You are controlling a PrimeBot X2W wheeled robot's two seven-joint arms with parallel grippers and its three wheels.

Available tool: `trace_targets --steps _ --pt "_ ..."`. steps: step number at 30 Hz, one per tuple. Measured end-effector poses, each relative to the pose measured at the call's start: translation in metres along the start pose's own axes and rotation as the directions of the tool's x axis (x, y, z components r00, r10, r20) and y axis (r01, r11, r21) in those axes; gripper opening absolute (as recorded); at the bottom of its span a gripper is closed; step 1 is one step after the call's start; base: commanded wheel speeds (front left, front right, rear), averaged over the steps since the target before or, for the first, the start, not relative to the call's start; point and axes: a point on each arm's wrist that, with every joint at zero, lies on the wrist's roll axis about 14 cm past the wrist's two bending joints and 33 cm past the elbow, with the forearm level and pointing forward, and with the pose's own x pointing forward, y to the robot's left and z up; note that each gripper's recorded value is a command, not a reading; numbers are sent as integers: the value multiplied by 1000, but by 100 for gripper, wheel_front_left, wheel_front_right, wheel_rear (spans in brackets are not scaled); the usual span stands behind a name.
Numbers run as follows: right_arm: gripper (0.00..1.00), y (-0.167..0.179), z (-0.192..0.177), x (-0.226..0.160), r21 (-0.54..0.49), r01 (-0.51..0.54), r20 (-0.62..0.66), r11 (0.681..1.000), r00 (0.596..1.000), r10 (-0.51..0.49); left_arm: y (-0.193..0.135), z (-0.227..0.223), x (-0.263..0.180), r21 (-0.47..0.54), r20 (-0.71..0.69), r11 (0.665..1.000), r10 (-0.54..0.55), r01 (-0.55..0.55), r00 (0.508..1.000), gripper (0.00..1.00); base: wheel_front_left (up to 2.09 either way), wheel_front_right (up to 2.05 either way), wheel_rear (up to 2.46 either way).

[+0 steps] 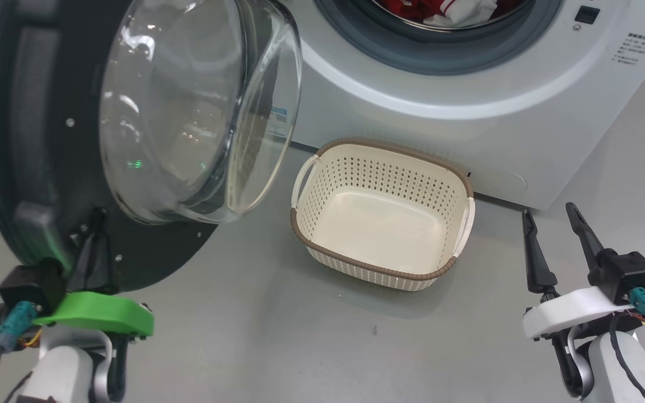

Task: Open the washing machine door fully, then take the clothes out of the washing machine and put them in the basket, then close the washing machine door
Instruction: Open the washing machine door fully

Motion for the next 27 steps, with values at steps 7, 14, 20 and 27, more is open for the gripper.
trace_targets --steps 7,14,20,27 --pt "100 -8 -3 3 -9 7 -5 1000 1000 -7 24 0 12 23 -1 997 68 -68 998 0 0 0 0" --pt "100 -19 -6 4 -18 28 -8 999 1000 -28 47 -1 22 31 -4 990 134 -134 991 0 0 0 0" --pt "100 -23 -10 5 -15 37 -18 999 999 -37 63 -1 27 36 -8 983 182 -182 983 0 0 0 0" --pt "100 -24 -11 7 -12 35 -17 999 999 -35 83 2 28 33 -2 970 240 -240 971 0 0 0 0"
